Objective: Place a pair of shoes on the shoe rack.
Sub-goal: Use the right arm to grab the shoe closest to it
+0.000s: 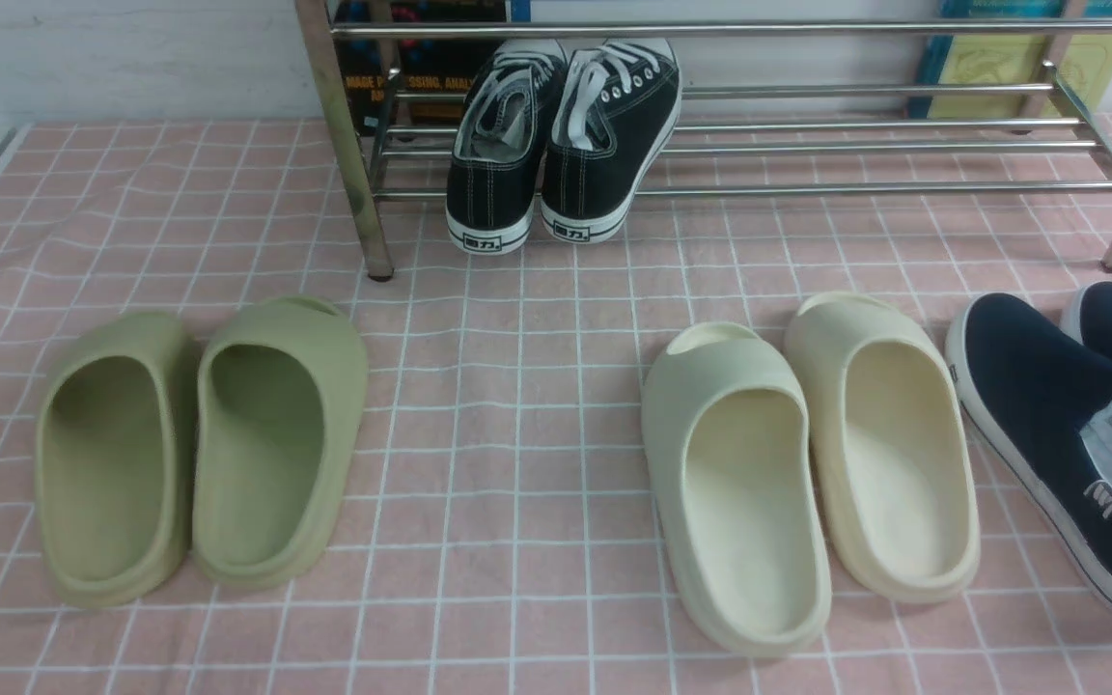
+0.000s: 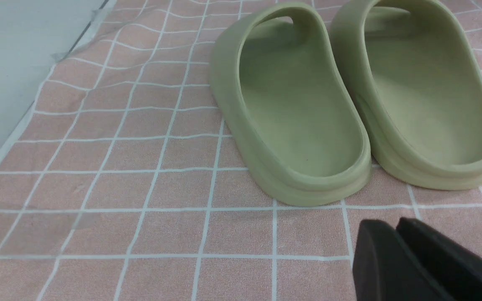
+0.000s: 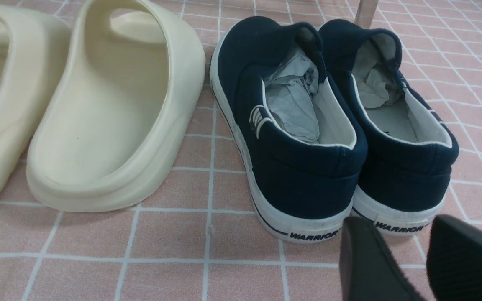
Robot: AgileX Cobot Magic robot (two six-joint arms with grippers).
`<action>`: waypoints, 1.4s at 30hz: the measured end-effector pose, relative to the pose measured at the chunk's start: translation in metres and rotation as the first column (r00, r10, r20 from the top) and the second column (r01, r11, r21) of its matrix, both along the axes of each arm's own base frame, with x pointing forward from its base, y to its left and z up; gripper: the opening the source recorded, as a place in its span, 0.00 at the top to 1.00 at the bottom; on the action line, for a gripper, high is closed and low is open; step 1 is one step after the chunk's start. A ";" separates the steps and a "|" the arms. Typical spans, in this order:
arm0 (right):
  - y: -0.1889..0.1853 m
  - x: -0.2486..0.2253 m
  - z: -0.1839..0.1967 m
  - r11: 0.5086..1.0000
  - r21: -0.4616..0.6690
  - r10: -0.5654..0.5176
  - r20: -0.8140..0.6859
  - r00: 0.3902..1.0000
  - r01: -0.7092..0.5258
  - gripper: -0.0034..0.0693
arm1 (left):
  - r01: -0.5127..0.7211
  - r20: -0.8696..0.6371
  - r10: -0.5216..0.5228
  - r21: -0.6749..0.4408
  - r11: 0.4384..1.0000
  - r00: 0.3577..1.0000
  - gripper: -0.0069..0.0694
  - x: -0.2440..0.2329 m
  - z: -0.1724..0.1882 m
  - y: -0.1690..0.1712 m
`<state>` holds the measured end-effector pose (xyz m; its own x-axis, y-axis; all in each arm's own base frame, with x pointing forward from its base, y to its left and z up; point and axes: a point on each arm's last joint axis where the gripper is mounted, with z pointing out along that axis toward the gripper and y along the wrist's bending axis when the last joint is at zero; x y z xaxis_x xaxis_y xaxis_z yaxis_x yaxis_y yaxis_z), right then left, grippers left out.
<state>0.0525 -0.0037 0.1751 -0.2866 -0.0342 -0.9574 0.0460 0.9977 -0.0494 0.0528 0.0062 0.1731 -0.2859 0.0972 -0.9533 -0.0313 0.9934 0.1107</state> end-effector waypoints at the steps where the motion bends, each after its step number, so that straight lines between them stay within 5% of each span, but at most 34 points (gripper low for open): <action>1: 0.000 0.000 0.000 1.000 0.000 0.000 0.000 1.000 0.000 0.63 | 0.000 0.000 0.000 0.000 1.000 1.000 0.80 0.000 0.000 0.000; 32: 0.000 0.000 0.000 1.000 0.008 0.001 0.000 1.000 -0.001 0.62 | -0.002 -0.002 0.002 0.019 1.000 1.000 0.77 0.000 0.000 0.001; 42: 0.007 0.000 0.000 0.977 0.210 0.016 0.012 1.000 -0.018 0.62 | -0.002 -0.002 0.002 0.019 1.000 1.000 0.76 0.000 0.000 0.001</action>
<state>0.0528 0.0033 0.1756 -0.2782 0.1635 -0.9465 0.0282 0.9864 0.1621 0.0527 0.0069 0.1730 -0.2885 0.1150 -0.9506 -0.0331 0.9910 0.1299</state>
